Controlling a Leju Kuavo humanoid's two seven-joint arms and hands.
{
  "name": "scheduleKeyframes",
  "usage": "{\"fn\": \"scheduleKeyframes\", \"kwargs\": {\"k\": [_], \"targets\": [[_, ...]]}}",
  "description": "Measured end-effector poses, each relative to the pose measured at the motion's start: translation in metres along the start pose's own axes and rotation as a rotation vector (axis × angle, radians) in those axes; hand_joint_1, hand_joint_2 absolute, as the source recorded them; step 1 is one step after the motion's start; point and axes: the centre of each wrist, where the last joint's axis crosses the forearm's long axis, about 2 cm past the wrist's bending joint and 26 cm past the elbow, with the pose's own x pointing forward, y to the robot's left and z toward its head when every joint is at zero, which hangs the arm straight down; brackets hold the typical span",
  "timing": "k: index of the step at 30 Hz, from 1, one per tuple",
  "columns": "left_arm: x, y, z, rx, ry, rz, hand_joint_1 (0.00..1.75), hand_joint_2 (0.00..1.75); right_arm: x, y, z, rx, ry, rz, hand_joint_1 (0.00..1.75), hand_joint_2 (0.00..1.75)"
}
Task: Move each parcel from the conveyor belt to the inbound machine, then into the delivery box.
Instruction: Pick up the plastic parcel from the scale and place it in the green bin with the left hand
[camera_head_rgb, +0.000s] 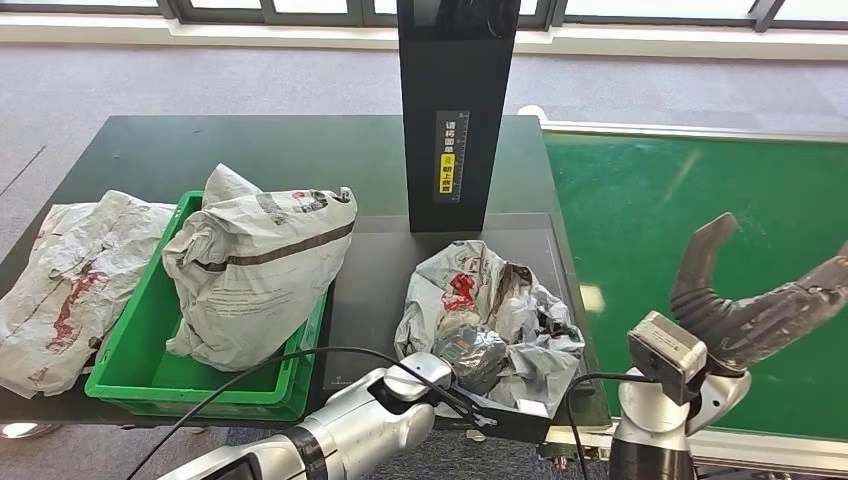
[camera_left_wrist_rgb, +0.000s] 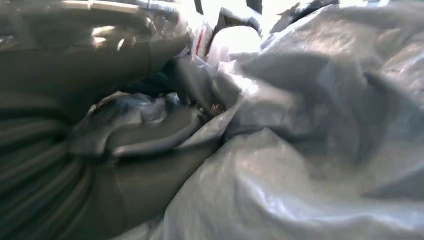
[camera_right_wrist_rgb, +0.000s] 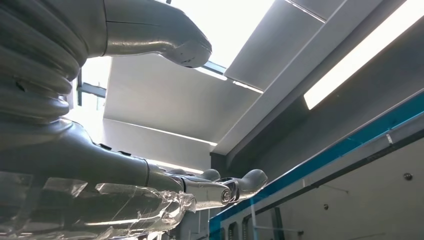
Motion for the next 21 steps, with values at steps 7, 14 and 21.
{"fn": "scheduleKeyframes", "kwargs": {"k": [7, 14, 21], "targets": [[0.0, 0.005, 0.003, 0.404, -0.012, -0.022, 1.75, 1.75, 0.0, 0.0, 0.001, 0.009, -0.003, 0.006, 0.0, 1.75], [0.014, 0.017, 0.006, 0.611, -0.106, -0.208, 1.75, 1.75, 0.0, 0.0, 0.001, 0.01, -0.003, 0.007, 0.0, 1.75], [0.019, 0.075, 0.033, 0.998, -0.071, -0.304, 1.75, 1.75, -0.002, -0.001, 0.002, 0.009, 0.0, 0.01, 0.0, 1.75]]}}
